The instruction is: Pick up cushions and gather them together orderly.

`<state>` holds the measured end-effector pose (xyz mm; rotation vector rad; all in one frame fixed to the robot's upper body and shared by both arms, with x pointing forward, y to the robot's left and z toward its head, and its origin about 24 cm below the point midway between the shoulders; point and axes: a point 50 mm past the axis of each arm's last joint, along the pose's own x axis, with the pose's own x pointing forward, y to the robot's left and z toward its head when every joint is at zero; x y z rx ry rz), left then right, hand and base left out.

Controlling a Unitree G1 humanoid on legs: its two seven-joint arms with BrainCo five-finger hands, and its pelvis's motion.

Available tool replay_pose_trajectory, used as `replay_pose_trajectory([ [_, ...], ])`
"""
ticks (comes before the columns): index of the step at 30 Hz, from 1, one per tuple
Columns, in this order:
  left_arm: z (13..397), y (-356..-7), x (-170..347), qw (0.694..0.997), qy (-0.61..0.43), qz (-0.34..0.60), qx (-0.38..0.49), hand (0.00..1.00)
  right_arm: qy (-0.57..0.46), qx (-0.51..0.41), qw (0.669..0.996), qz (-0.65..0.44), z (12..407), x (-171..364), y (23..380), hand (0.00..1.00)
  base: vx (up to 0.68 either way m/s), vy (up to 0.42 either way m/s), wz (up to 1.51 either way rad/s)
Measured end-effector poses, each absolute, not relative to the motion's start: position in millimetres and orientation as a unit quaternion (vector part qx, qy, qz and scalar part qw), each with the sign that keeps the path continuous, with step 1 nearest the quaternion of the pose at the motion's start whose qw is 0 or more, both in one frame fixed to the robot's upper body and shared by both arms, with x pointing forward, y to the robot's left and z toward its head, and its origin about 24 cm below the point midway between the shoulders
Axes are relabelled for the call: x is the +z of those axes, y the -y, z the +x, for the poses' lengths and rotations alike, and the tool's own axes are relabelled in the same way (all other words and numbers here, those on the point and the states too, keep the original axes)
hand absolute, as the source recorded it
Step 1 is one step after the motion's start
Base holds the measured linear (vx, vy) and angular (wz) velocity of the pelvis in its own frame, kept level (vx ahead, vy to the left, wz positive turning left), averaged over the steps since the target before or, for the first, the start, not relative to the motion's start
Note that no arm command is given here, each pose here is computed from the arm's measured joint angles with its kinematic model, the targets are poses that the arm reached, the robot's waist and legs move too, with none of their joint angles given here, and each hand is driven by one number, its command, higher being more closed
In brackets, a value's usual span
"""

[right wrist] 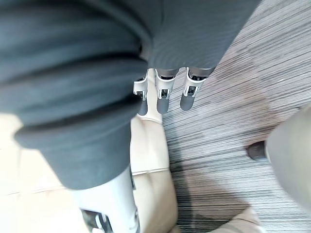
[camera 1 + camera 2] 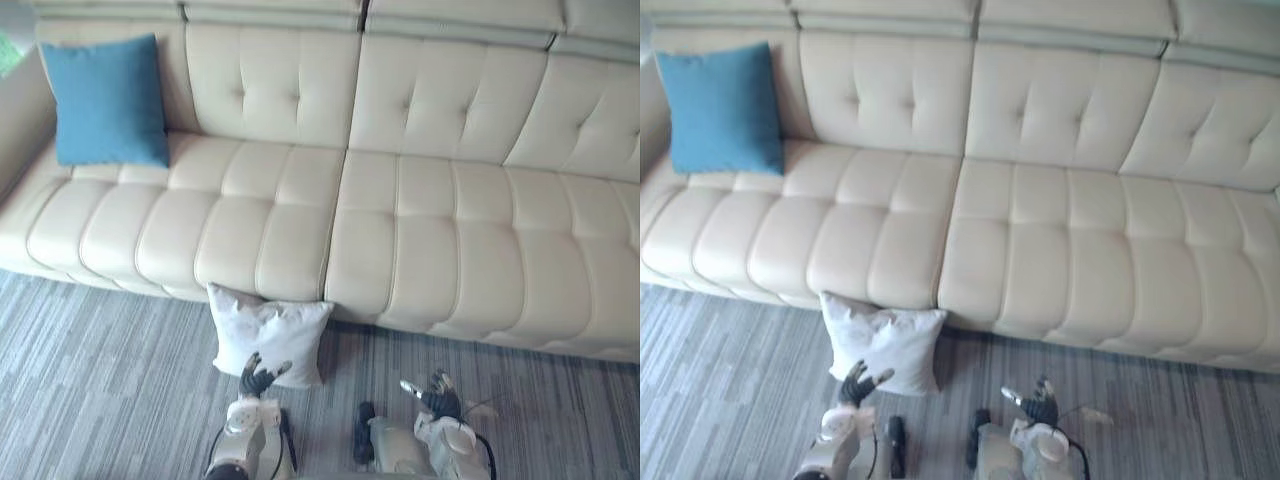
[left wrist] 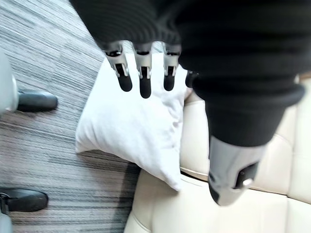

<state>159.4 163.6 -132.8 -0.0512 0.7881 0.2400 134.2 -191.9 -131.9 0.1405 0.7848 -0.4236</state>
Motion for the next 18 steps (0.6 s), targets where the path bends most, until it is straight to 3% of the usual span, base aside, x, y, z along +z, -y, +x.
replay_pose_trajectory([
  [7,130.1,-168.2,-148.7,0.891,-0.441,-0.009,0.11,0.0,-0.432,-0.211,0.874,0.071,111.9,-147.0,197.1,0.0,0.07,0.038,0.04],
  [12,126.5,-174.5,-150.3,0.888,-0.447,0.004,0.109,0.0,-0.45,-0.214,0.864,0.075,106.6,-151.7,198.4,0.0,-0.05,0.027,0.18],
  [18,141.3,-174.8,-143.2,0.9,-0.422,0.005,0.11,0.0,-0.435,-0.207,0.873,0.077,122.7,-147.5,193.7,0.0,-0.19,0.03,0.75],
])
